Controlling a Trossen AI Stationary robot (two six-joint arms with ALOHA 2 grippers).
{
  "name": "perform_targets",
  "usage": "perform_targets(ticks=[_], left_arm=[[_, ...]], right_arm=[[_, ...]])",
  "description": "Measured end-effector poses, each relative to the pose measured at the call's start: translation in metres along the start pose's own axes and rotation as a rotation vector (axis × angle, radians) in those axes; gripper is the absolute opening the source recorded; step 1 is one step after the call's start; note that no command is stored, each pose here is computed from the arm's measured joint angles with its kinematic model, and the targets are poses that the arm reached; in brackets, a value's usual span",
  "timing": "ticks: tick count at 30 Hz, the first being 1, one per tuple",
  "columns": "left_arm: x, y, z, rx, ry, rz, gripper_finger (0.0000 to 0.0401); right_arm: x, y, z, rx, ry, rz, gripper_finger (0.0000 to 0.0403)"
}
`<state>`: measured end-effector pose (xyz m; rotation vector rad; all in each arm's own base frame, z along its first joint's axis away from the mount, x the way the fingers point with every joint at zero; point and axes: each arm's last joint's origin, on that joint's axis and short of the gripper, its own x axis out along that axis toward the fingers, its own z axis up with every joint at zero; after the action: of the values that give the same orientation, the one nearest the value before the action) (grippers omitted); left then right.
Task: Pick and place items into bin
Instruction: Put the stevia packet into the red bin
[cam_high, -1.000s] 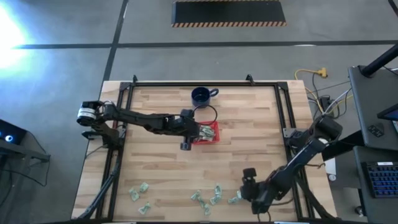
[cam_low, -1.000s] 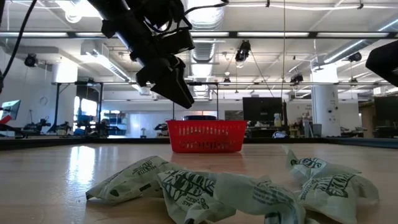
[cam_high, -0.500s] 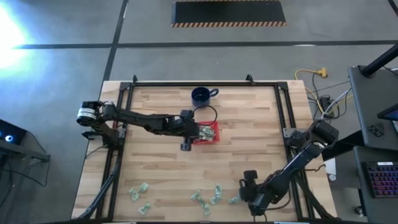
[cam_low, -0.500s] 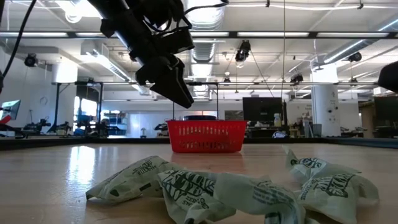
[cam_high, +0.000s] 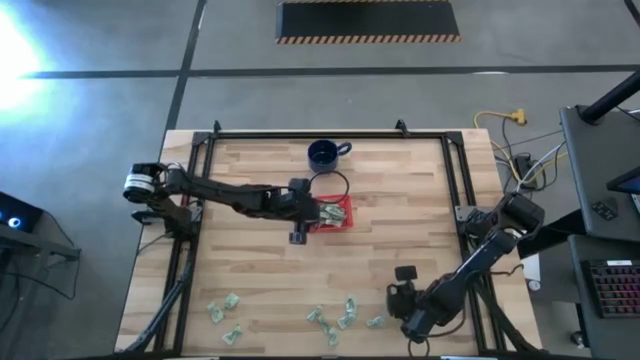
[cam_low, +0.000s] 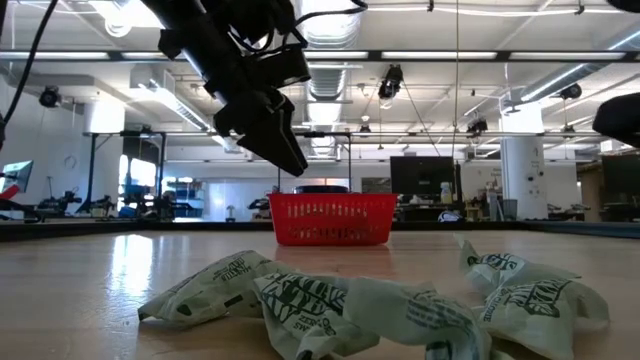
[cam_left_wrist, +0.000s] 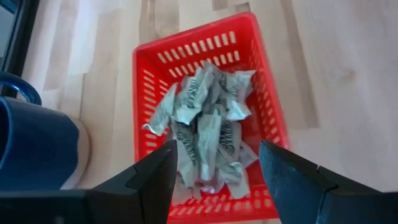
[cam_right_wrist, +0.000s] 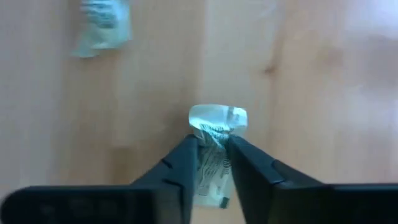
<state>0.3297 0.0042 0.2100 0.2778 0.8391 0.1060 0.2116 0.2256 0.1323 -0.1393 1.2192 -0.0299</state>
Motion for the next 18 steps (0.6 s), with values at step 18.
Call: perform_targets(ticks=[18], left_arm=[[-0.100,-0.039,0.013,-0.028,-0.158,-0.110,0.0211]], right_arm=[[-0.017,-0.058,0.042,-0.079,-0.269,-0.391,0.0009]])
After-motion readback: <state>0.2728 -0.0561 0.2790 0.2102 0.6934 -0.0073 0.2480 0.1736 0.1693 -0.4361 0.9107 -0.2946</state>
